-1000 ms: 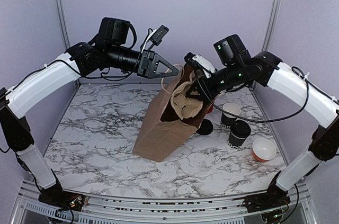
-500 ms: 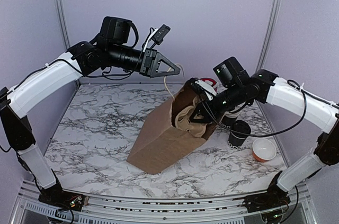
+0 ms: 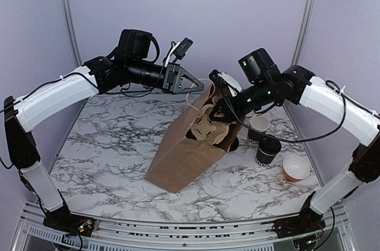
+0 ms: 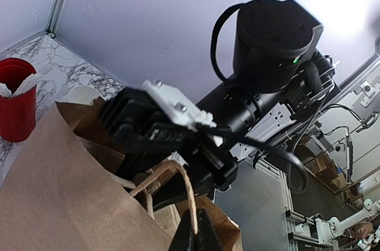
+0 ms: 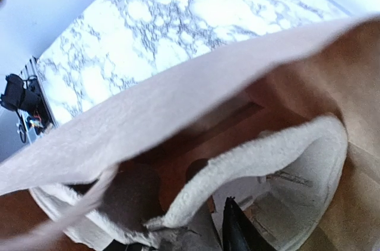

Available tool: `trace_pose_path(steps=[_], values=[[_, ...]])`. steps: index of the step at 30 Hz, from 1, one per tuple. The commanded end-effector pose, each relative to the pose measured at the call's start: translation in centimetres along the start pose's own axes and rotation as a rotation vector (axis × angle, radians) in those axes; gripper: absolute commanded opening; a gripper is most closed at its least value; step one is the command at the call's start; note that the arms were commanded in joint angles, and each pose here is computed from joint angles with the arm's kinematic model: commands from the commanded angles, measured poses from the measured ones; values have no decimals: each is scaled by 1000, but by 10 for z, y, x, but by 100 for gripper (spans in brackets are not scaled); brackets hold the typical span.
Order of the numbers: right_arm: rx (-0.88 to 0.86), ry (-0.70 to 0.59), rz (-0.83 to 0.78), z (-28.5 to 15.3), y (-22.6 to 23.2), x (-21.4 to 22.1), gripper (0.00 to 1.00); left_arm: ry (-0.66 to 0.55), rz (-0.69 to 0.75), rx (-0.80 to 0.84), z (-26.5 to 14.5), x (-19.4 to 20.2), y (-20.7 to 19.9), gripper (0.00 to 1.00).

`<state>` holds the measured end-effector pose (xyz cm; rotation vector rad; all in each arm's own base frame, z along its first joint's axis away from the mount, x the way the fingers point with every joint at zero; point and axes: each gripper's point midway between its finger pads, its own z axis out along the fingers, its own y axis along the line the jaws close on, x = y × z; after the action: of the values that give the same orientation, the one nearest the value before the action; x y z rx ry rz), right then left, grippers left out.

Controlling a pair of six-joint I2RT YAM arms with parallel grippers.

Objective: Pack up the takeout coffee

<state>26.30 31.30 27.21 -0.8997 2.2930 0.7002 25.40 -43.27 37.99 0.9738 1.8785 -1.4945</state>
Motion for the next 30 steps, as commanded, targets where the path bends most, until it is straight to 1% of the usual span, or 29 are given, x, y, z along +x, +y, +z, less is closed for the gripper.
trace_pose_path(steps=[1,4,9,14,17,20,23,24,27,30], values=[[19,-50,17,-20,3,-27,39,-51,72,25,-15,-11,-23,0],[22,-43,14,-21,6,-28,39,-54,72,14,-17,-10,-20,0],[32,-9,23,-7,5,-19,39,-79,89,29,-23,-12,-25,0],[64,-2,65,-2,-1,-26,38,-79,93,55,-23,-7,-28,0],[79,29,73,6,-5,-21,38,-96,87,45,-25,-8,-24,0],[89,62,33,15,0,-11,38,-135,78,17,-32,-13,-20,0],[107,85,11,22,-2,-1,38,-190,47,-35,-42,-19,-7,0],[94,95,-16,26,8,3,37,-210,31,-52,-47,-21,-2,0],[114,114,-46,34,9,12,37,-280,-20,-96,-62,-25,15,0],[125,133,-65,42,10,17,37,-323,-71,-136,-71,-24,28,0]])
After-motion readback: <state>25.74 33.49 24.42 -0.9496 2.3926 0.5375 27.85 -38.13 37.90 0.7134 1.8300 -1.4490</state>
